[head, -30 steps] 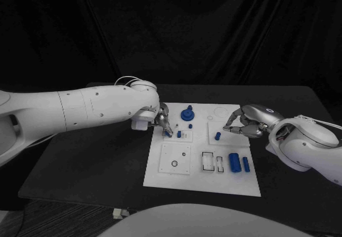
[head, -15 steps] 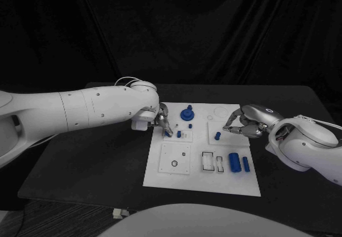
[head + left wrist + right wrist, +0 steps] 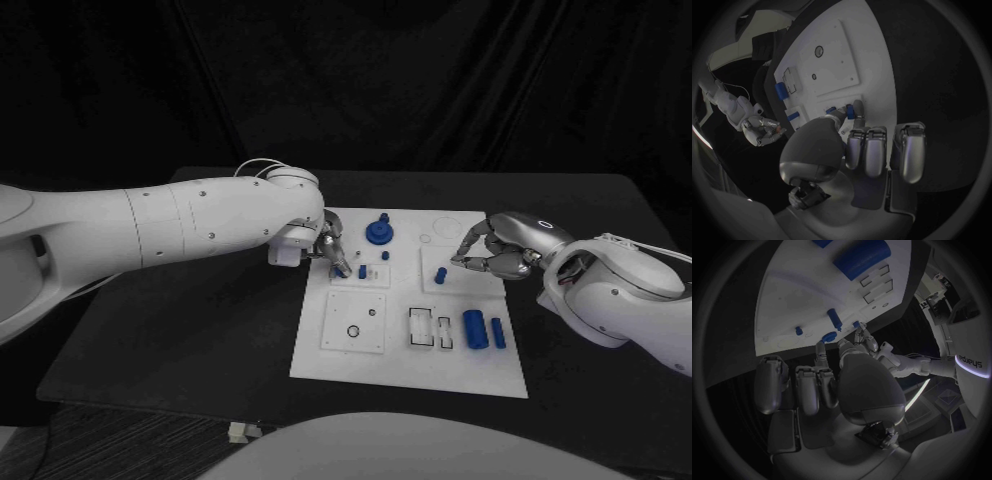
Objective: Assemble the parts on the task board
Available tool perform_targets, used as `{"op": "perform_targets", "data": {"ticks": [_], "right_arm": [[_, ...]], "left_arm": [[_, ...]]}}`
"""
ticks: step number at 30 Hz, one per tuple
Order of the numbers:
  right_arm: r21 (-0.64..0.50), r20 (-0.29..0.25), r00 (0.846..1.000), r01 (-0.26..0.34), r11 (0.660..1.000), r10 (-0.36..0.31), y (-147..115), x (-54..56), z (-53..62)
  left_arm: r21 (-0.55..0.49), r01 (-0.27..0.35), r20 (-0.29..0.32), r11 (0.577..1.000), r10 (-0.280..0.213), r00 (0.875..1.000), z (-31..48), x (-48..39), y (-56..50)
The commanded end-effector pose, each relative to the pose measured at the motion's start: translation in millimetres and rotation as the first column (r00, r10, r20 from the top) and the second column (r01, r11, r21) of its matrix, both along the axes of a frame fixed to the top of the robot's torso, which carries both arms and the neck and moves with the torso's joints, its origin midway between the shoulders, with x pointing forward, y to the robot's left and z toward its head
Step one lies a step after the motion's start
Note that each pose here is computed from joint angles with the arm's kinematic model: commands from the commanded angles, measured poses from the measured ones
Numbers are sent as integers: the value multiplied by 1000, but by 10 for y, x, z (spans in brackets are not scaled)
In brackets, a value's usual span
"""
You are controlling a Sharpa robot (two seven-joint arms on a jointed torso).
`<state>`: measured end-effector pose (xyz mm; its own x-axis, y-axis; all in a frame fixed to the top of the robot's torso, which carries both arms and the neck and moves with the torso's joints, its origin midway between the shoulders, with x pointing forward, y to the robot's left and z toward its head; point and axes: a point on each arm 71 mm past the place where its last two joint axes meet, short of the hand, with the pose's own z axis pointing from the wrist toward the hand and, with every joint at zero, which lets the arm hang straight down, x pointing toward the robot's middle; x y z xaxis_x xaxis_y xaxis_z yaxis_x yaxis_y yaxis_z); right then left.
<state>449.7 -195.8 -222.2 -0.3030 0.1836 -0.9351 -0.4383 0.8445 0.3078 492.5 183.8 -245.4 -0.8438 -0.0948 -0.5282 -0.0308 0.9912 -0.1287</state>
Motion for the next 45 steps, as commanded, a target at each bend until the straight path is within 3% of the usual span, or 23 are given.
{"op": "perform_targets", "data": {"ticks": [1,45], "right_arm": [[-10,-9,1000,13,1000,-13,-6,-2,-19],[-18,-19,1000,14,1000,-15,-4,-1,-36]], "left_arm": [[-16,16,-10,1000,-16,1000,-29,-20,-32],[-14,26,-17,1000,-26,1000,-54,5,-86]]}}
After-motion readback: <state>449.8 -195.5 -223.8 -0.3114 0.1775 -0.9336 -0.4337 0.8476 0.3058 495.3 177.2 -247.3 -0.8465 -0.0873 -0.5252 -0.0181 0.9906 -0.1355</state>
